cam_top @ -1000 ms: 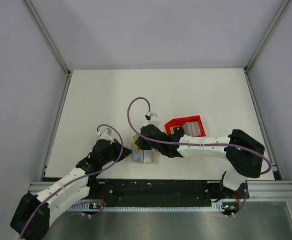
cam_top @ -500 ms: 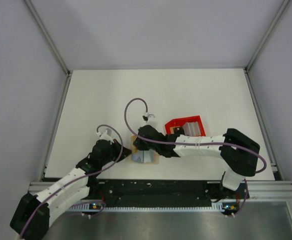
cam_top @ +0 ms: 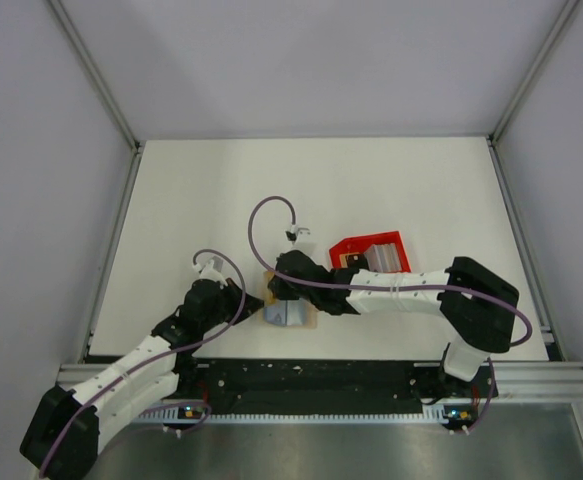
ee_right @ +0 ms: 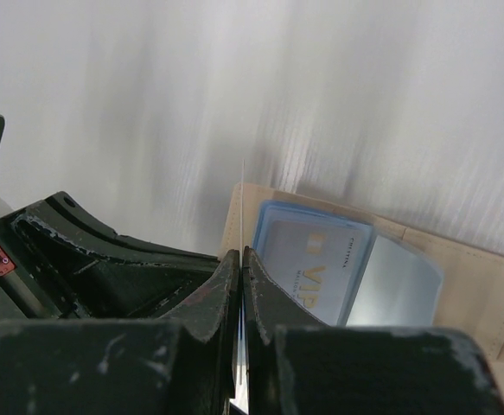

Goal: Put the credit cards into the card holder
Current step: Turn over the card slot in the card holder.

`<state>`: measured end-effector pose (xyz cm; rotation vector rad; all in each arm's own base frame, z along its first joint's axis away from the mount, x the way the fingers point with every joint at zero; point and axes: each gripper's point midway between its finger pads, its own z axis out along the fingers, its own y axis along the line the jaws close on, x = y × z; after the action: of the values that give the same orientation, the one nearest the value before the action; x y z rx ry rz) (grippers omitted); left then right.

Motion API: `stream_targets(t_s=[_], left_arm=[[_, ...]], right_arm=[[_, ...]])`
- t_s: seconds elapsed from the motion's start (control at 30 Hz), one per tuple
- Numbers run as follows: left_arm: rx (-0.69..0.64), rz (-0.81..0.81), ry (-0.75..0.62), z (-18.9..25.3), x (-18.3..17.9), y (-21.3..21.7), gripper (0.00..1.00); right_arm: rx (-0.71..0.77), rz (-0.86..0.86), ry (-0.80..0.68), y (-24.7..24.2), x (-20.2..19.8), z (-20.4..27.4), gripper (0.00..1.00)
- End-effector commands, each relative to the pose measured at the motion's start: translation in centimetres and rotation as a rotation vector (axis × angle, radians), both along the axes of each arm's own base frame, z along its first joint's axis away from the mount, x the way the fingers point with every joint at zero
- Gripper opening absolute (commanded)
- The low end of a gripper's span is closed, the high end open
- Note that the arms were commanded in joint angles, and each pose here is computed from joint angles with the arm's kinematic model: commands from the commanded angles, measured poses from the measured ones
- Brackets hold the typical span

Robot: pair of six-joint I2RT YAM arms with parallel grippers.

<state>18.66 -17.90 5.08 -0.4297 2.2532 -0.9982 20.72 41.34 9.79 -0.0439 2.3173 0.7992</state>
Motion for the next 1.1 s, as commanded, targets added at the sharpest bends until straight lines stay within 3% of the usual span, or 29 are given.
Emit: stream_targets(t_s=[0.0, 0.1, 0.37, 0.67, 1.07], left_arm=[[-0.015, -0.007, -0.061, 1.1, 0.6, -0.3, 0.00], [-0.011, -0.007, -0.062, 1.0, 0.6, -0.3, 0.00], [0.009, -0.002, -0.058, 0.7, 0.6, 0.0, 0.00], [0.011, -0.003, -0.061, 0.7, 0.6, 0.0, 0.00], [0.006, -0.007, -0.066, 1.0, 0.7, -0.1, 0.00]], right_arm=[[0.011, -0.006, -0.049, 0.5, 0.4, 1.7, 0.00], [0.004, 0.019, -0.038, 0.5, 0.0, 1.5, 0.00], [0.173, 0.134, -0.099, 2.9, -1.1, 6.4, 0.00], [0.051, 0.041, -0.095, 0.6, 0.1, 4.1, 0.00], [0.022, 0.046, -0.073, 1.5, 0.3, 2.7, 0.00]])
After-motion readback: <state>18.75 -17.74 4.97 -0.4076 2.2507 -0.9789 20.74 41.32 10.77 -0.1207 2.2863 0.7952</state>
